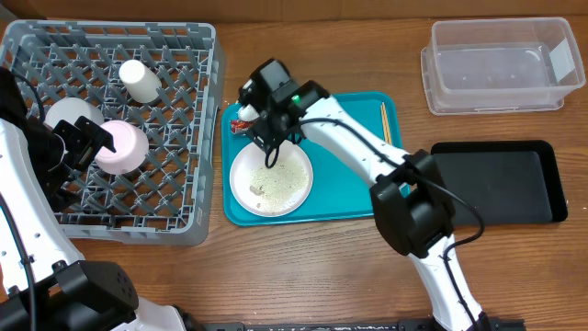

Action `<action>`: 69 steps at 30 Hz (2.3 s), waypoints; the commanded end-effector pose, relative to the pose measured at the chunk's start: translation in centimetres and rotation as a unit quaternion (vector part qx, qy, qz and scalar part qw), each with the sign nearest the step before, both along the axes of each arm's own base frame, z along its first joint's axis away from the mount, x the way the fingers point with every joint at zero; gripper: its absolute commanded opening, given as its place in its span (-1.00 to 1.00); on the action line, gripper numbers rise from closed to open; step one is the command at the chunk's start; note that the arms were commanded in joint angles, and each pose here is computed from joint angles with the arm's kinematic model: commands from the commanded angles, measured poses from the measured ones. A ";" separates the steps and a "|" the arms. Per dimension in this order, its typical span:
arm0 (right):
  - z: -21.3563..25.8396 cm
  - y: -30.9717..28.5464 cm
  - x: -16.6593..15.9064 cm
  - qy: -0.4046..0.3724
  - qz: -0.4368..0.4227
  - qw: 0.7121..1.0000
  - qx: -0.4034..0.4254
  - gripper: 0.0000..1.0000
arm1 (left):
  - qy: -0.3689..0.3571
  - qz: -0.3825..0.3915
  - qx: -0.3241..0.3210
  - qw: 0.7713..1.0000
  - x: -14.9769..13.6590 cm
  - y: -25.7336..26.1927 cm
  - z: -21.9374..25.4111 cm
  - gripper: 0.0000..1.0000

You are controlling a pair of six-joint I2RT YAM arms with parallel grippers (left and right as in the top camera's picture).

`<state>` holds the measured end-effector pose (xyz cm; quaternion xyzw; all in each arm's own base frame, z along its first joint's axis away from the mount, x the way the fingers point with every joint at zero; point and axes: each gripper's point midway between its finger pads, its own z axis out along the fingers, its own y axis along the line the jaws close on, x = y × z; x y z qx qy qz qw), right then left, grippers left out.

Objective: Sort waste into correct bins and load items into the dishwasher
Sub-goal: 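Lower the right gripper and grasp the red snack wrapper, then carry the red wrapper to the clear plastic bin and release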

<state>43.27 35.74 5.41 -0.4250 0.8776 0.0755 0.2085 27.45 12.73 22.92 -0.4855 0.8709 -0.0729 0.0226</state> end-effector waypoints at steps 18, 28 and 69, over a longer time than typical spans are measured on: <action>-1.2 0.6 2.3 -0.059 0.020 0.998 -0.026 0.40 | -0.001 0.008 -0.001 1.000 0.0 -0.1 0.1 1.00; -1.2 0.4 2.8 -0.063 0.016 0.998 -0.024 0.22 | -0.001 0.008 -0.001 1.000 0.0 -0.1 0.1 1.00; 18.3 -10.0 3.0 -0.090 -0.064 0.994 -0.007 -0.92 | -0.001 0.008 -0.001 1.000 0.0 -0.1 0.1 1.00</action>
